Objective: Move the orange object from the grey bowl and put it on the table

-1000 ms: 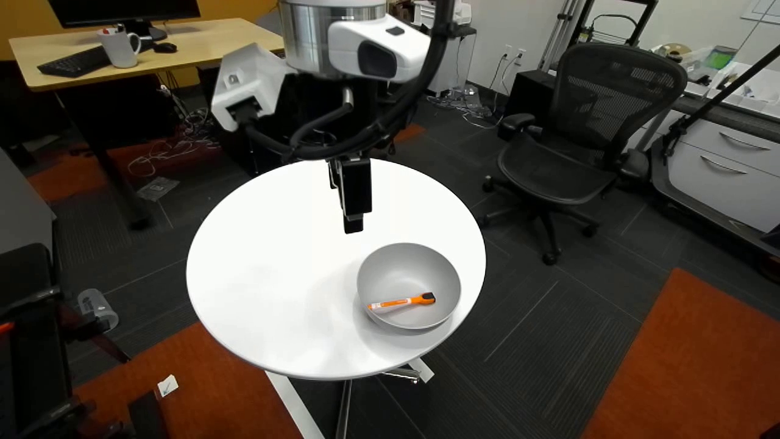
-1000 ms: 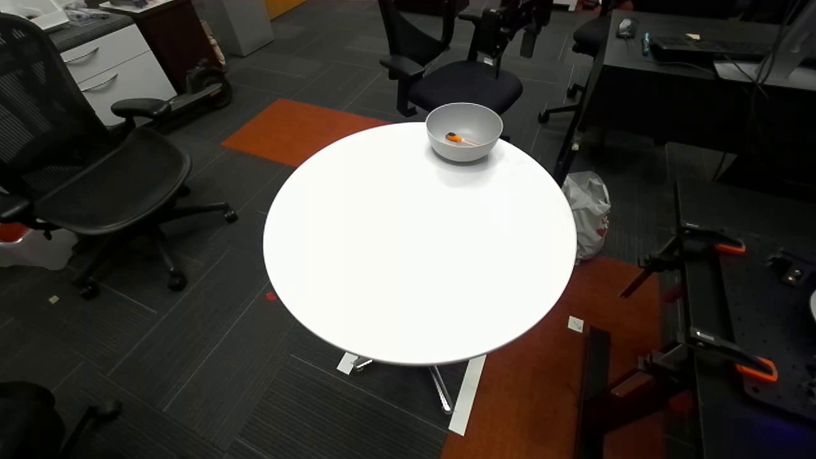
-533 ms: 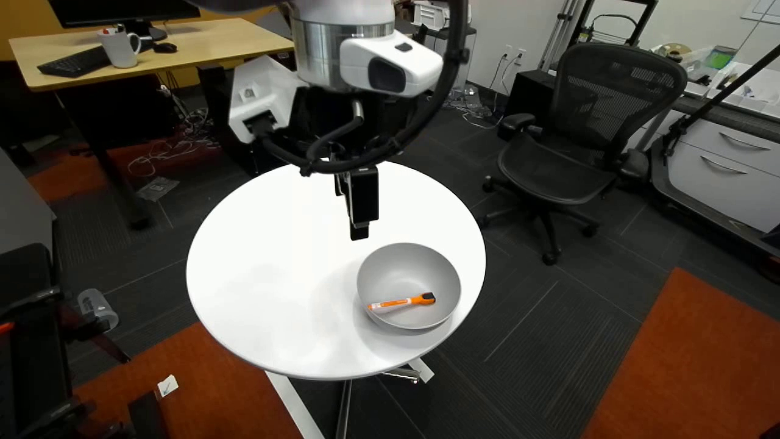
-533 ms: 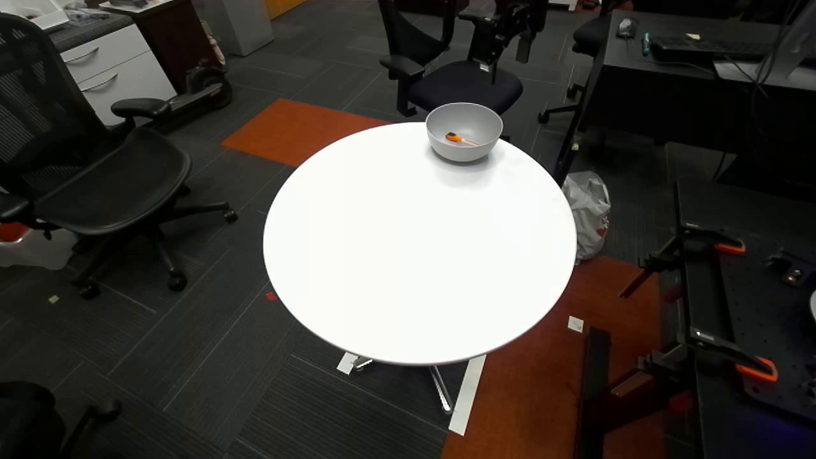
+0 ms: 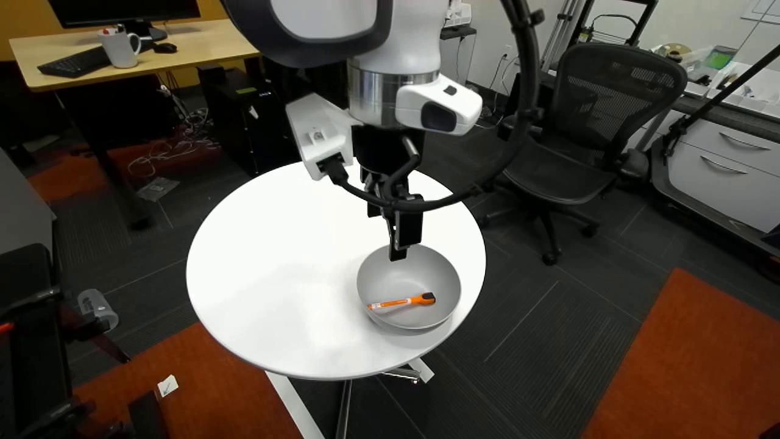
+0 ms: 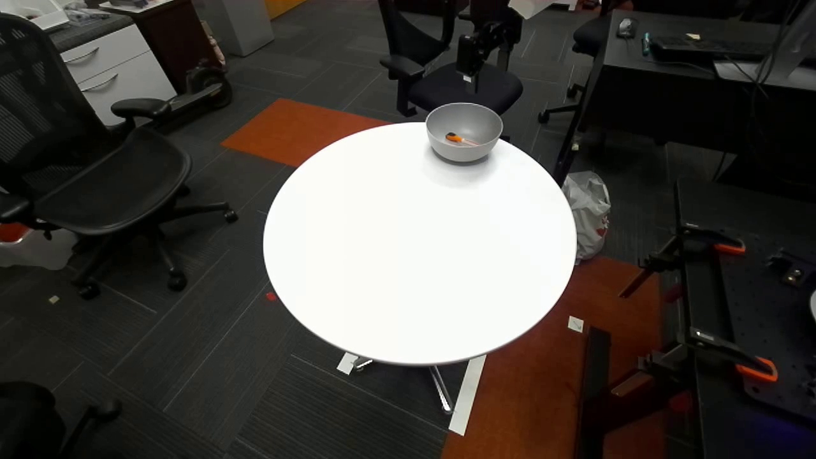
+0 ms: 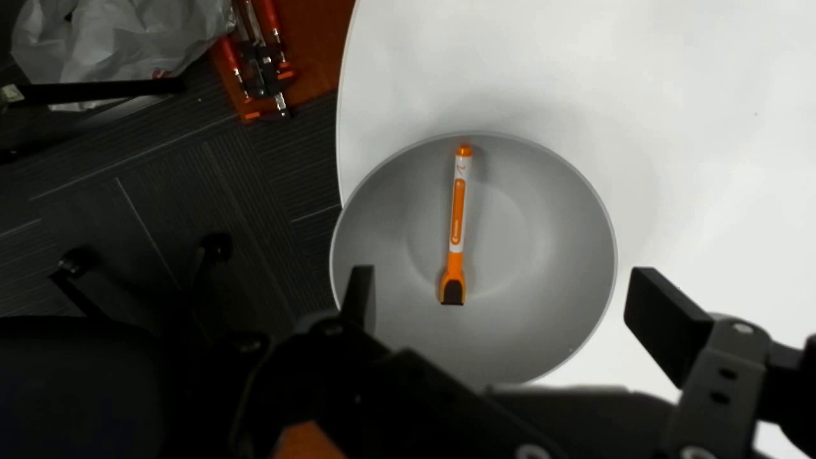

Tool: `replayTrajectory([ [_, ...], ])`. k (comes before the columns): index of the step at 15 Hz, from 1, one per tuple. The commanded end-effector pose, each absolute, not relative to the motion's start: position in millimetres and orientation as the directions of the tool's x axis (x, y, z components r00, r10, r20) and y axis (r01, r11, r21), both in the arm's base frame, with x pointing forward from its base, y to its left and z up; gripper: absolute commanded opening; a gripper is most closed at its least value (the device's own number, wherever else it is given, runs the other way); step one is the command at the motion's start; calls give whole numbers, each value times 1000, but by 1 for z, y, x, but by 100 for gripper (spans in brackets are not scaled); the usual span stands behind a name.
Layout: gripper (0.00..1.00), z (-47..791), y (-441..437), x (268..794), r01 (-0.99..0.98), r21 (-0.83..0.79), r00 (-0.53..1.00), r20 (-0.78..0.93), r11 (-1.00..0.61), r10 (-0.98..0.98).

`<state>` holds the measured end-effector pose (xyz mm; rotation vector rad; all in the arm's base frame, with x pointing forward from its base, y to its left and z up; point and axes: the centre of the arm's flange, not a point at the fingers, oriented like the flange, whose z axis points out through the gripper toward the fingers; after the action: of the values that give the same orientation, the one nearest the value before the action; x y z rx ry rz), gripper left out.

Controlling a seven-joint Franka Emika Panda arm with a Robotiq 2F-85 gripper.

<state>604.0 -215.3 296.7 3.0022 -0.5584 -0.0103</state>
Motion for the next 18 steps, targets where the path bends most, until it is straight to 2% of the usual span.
replayTrajectory([
  [1, 100, 285, -232, 632, -335, 59, 942, 30, -940, -333],
  [12, 100, 222, -238, 661, -355, 14, 935, -4, -935, -355],
  [18, 100, 187, -239, 658, -394, 8, 918, -42, -919, -393],
])
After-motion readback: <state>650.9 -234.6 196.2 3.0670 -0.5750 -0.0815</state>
